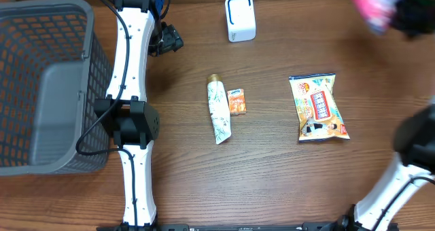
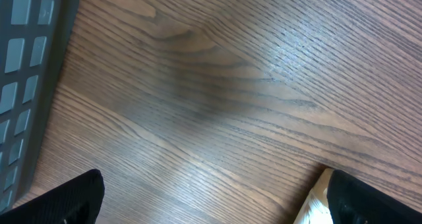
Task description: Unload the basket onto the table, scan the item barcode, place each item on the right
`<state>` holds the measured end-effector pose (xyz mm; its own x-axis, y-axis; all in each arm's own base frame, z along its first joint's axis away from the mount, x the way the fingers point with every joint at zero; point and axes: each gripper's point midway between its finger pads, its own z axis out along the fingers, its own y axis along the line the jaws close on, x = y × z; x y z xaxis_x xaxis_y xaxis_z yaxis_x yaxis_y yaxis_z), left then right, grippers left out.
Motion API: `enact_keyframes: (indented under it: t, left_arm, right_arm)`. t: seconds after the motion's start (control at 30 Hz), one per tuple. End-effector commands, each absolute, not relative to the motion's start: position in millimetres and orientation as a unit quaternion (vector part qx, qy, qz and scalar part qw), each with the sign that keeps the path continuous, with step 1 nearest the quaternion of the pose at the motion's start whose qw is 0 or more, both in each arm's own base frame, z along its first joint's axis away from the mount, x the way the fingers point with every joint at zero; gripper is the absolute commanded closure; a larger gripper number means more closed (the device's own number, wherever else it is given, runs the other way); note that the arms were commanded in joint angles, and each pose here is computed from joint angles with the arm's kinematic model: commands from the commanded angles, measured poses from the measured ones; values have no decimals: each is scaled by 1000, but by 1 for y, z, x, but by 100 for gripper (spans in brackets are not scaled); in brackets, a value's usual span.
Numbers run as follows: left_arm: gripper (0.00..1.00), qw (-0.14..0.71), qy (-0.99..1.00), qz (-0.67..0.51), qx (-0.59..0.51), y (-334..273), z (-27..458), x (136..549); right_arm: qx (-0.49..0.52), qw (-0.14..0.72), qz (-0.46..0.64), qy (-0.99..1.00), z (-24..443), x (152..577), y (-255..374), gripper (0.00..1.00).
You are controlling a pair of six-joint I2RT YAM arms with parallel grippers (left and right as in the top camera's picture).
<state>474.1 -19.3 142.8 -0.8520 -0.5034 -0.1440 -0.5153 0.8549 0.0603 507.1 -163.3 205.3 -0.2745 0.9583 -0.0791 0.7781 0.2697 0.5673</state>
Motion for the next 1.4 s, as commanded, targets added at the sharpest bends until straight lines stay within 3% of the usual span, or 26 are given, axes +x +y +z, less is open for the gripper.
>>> enact_keyframes:
  t: [0.0,0.2,0.47,0.6,0.67,0.9,0.93,1.07,1.3,1.37]
  left_arm:
    - [0,80,961,40,-260,-18,161,473]
    - [0,80,961,40,-260,-18,161,473]
    - [0,80,961,40,-260,-18,161,473]
    - [0,80,961,40,-260,-18,161,473]
    - [0,80,961,40,-260,-18,161,473]
    - [0,80,961,40,-260,-18,161,473]
    - [0,80,961,40,-260,-18,161,473]
    - [0,80,961,40,-260,-18,161,473]
    - [0,80,961,40,-260,-18,161,473]
    - [0,80,961,40,-260,-18,161,473]
  right_arm:
    - [600,216,151,755,196,463,-235,96]
    - [580,233,99,775,166,418,-314,96]
    - [636,245,16,731,124,357,-395,96]
    - [636,252,5,729,122,343,-412,96]
    - [633,254,1,731,122,339,-416,90]
    - [632,254,32,731,122,346,-407,88]
    - [633,253,32,731,122,346,-407,86]
    - [636,239,35,733,119,341,-403,59]
    - [602,260,89,750,157,358,-388,53]
    - [571,284,138,758,181,376,-374,37]
